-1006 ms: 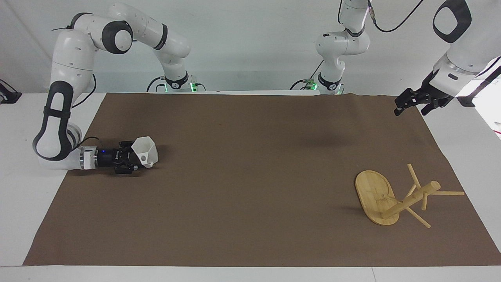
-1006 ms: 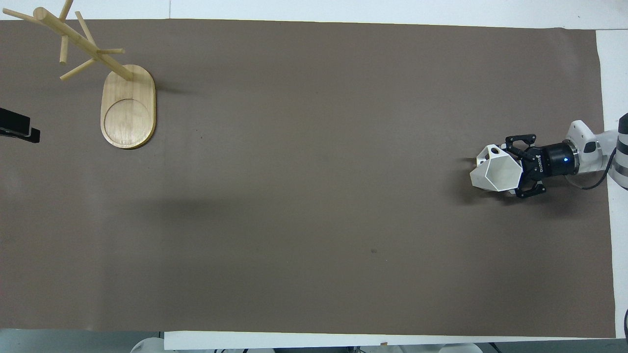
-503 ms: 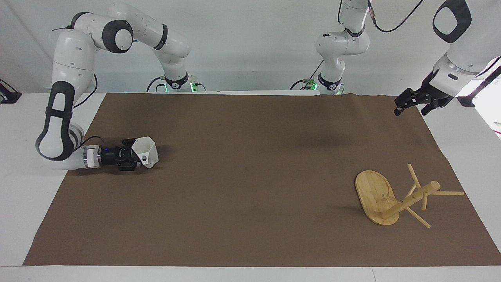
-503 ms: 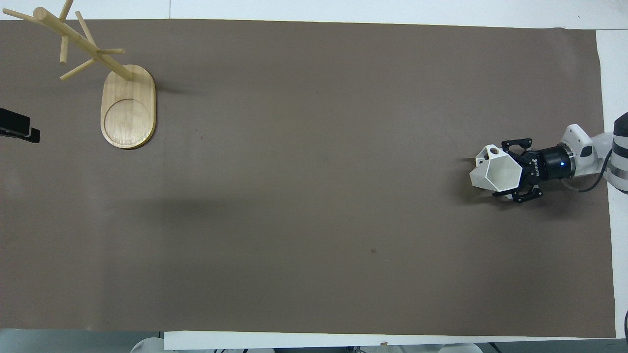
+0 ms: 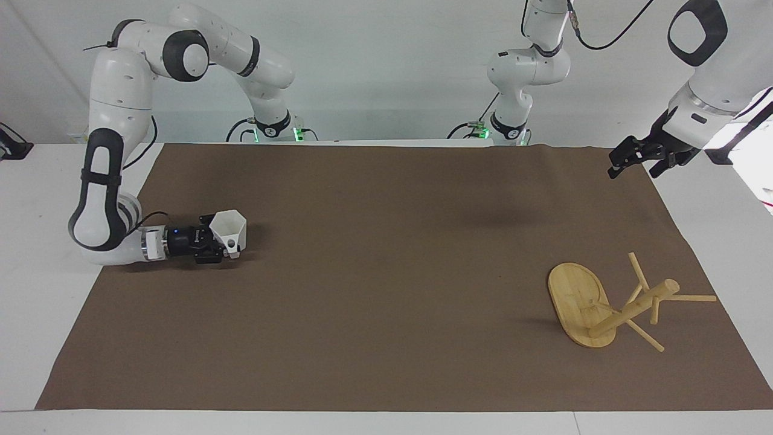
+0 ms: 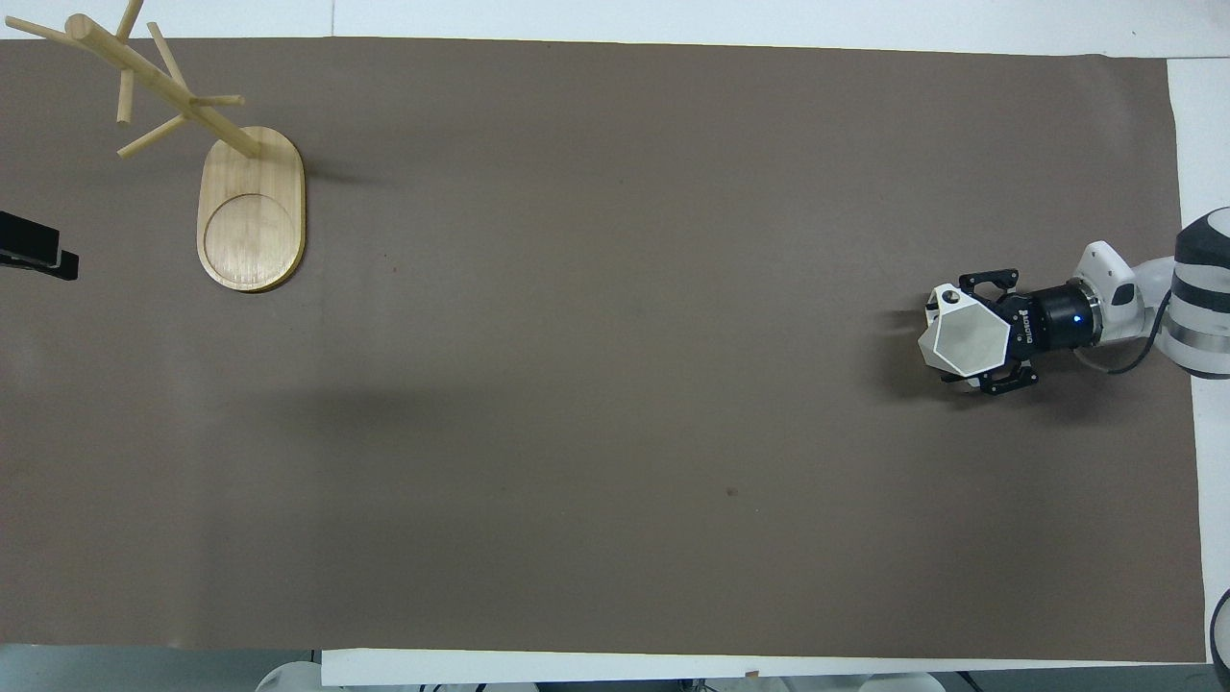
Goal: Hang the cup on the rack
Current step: 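Lift the white cup and carry it toward the left gripper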
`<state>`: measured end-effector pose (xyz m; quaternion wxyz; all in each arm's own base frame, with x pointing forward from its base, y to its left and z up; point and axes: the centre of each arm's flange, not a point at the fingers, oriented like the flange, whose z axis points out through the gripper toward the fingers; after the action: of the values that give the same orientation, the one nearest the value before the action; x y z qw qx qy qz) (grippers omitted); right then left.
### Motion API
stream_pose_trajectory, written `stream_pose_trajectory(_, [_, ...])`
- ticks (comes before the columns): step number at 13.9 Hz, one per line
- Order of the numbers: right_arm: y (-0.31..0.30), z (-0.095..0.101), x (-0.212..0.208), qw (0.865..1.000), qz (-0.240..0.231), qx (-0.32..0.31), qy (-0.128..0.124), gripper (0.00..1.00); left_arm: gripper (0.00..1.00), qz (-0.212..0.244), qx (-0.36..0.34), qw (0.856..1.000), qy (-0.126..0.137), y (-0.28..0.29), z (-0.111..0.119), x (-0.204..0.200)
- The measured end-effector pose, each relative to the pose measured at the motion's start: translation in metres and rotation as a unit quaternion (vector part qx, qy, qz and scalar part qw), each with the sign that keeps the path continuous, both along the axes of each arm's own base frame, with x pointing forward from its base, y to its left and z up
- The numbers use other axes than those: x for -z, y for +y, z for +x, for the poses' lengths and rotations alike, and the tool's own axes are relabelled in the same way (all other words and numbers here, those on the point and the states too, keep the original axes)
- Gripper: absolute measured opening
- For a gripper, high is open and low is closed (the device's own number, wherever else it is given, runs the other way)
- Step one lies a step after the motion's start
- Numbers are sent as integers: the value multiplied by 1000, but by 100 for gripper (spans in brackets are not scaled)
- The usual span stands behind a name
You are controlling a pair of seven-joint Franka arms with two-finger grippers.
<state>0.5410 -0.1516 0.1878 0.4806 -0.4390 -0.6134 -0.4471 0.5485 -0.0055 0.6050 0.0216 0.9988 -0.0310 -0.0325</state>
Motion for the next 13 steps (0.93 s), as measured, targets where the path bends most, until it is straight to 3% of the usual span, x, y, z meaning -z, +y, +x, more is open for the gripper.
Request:
stream_pose_trajectory(4, [7, 4, -9, 1000, -6, -6, 2, 81, 100, 0, 0, 1000, 0, 0, 0, 0])
stream_pose_trajectory(7, [29, 24, -66, 1000, -24, -1, 12, 81, 100, 0, 0, 1000, 0, 0, 0, 0])
stream_pose_trajectory(10, [104, 52, -110, 1000, -11, 12, 10, 81, 100, 0, 0, 1000, 0, 0, 0, 0])
stream_pose_trajectory(13, [207, 63, -93, 998, 20, 55, 22, 81, 100, 0, 0, 1000, 0, 0, 0, 0])
